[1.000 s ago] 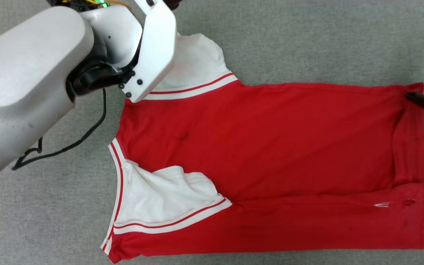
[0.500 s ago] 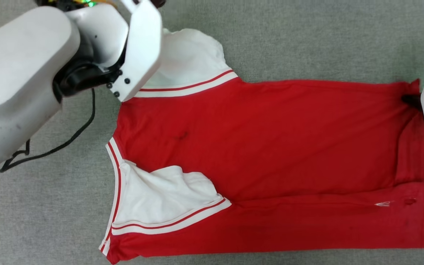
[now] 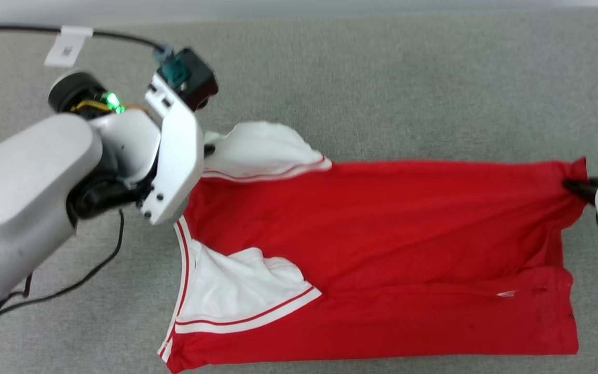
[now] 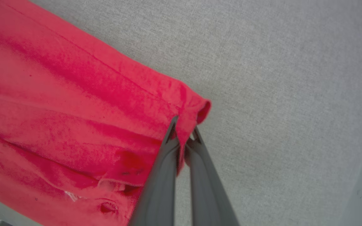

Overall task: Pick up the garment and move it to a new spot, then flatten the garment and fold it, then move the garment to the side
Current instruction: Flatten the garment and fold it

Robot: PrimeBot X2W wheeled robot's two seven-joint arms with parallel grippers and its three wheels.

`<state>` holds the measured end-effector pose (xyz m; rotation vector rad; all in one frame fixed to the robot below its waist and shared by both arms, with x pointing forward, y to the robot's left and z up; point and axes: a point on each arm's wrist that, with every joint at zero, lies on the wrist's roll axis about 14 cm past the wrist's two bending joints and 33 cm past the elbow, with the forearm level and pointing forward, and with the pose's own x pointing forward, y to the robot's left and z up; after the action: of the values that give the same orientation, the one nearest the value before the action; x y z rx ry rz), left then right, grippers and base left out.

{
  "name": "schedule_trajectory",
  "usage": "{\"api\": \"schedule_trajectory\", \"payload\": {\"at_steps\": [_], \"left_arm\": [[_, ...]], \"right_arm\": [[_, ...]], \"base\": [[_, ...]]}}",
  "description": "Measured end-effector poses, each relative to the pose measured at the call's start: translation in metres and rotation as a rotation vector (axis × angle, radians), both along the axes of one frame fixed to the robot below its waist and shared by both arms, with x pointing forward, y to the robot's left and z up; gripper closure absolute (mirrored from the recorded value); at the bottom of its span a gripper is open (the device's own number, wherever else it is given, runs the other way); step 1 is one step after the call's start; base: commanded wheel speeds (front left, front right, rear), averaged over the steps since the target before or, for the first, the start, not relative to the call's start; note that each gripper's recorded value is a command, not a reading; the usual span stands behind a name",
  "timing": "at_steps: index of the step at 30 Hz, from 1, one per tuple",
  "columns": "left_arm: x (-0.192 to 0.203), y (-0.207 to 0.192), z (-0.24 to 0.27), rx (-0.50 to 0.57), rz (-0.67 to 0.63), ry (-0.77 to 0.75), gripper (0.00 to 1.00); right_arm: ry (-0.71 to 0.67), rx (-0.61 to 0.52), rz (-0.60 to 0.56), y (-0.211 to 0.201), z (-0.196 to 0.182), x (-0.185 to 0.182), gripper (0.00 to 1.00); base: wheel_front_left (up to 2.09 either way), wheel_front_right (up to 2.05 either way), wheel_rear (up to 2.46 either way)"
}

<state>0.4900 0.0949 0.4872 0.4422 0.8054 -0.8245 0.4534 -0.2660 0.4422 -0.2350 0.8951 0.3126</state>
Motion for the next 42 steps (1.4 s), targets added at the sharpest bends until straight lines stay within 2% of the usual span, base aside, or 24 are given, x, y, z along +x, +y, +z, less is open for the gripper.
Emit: {"api": "schedule_trajectory", "payload": {"at_steps": [12,20,26,29,30,31,32,36,42], "left_arm": [[-0.096,0.023,-0.02,-0.013,0.024,0.104,1.0],[-0.161,0.035,-0.059,-0.027,0.073,0.25,1.0],[-0.181,0.035,-0.091,-0.033,0.109,0.355,1.0],[-0.179,0.033,-0.1,-0.04,0.122,0.359,1.0],[-0.178,0.032,-0.101,-0.044,0.126,0.35,0.25],[-0.175,0.032,-0.1,-0.049,0.123,0.331,0.0],[-0.173,0.031,-0.097,-0.058,0.123,0.314,0.0],[-0.156,0.03,-0.075,-0.105,0.133,0.189,0.0],[-0.107,0.03,-0.017,-0.223,0.205,-0.179,0.0]], "right_arm": [[-0.013,0.05,0.013,0.0,0.001,-0.069,1.0],[0.042,0.111,0.003,0.007,-0.026,-0.109,1.0],[0.146,0.111,-0.01,0.012,-0.058,-0.131,1.0],[0.15,0.119,-0.025,0.013,-0.065,-0.131,1.0],[0.141,0.126,-0.031,0.014,-0.065,-0.13,0.66],[0.134,0.129,-0.034,0.014,-0.064,-0.129,0.03],[0.125,0.127,-0.03,0.014,-0.062,-0.128,0.0],[0.003,0.139,-0.018,0.012,-0.035,-0.113,0.0],[-0.256,0.193,-0.045,0.002,0.024,-0.081,0.0]], "base": [[0.0,0.0,0.0],[0.0,0.0,0.0],[0.0,0.0,0.0],[0.0,0.0,0.0],[0.0,0.0,0.0],[0.0,0.0,0.0],[0.0,0.0,0.0],[0.0,0.0,0.0],[0.0,0.0,0.0]]}}
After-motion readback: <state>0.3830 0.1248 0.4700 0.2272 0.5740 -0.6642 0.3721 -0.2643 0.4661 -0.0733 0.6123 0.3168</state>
